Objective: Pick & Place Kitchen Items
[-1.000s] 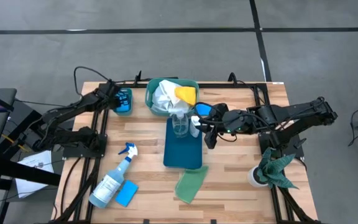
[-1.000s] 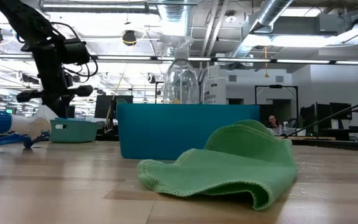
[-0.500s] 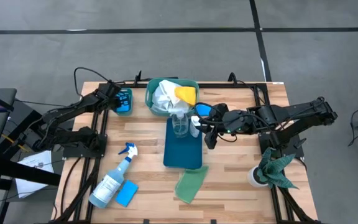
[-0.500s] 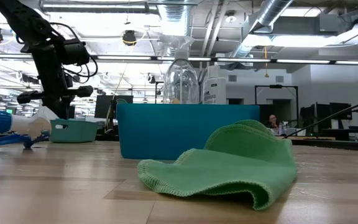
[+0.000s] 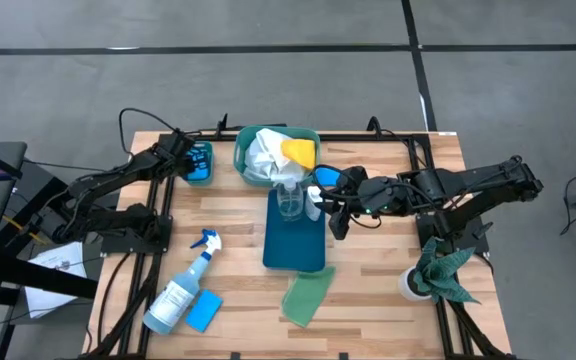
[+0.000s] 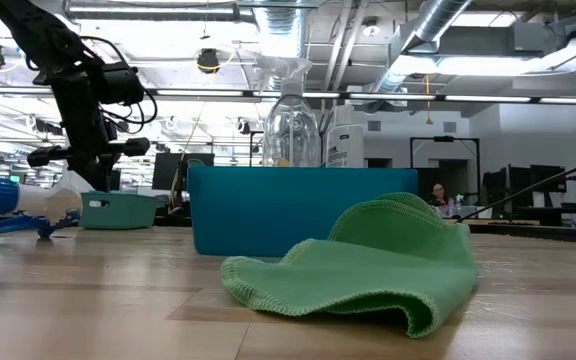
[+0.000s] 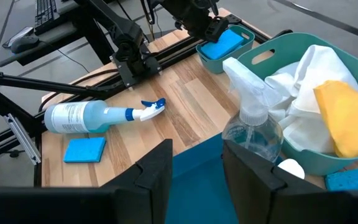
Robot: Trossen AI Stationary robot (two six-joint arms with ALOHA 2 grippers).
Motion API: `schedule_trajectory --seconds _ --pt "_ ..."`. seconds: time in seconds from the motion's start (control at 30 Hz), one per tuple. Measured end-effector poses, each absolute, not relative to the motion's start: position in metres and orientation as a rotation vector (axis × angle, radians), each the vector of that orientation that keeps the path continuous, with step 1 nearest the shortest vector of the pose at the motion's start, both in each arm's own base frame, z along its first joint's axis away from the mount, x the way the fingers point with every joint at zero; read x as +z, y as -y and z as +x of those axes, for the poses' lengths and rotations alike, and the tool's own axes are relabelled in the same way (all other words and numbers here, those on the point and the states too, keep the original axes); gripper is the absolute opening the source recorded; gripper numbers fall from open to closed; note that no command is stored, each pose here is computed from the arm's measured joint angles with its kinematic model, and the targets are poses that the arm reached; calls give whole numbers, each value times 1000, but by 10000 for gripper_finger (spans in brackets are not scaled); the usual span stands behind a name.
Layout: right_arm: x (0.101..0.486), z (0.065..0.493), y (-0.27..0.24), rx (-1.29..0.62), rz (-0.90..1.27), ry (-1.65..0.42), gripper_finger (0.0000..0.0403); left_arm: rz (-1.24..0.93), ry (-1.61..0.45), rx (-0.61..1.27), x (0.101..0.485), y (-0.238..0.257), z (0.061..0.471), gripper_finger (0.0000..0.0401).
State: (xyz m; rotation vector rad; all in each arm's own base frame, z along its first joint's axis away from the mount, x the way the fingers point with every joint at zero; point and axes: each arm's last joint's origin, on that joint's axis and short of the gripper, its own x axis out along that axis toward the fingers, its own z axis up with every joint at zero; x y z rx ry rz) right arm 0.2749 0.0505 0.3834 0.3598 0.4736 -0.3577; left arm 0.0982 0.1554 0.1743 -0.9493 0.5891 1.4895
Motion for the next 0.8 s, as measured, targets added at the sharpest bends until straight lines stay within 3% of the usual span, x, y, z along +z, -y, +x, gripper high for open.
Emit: schedule_trajectory --seconds 0.47,0.8 --pt "383 275 -51 -358 360 -474 132 -950 -588 1490 174 -155 98 79" --pt "383 275 -51 -357 359 -474 132 -936 -506 1475 183 -155 98 101"
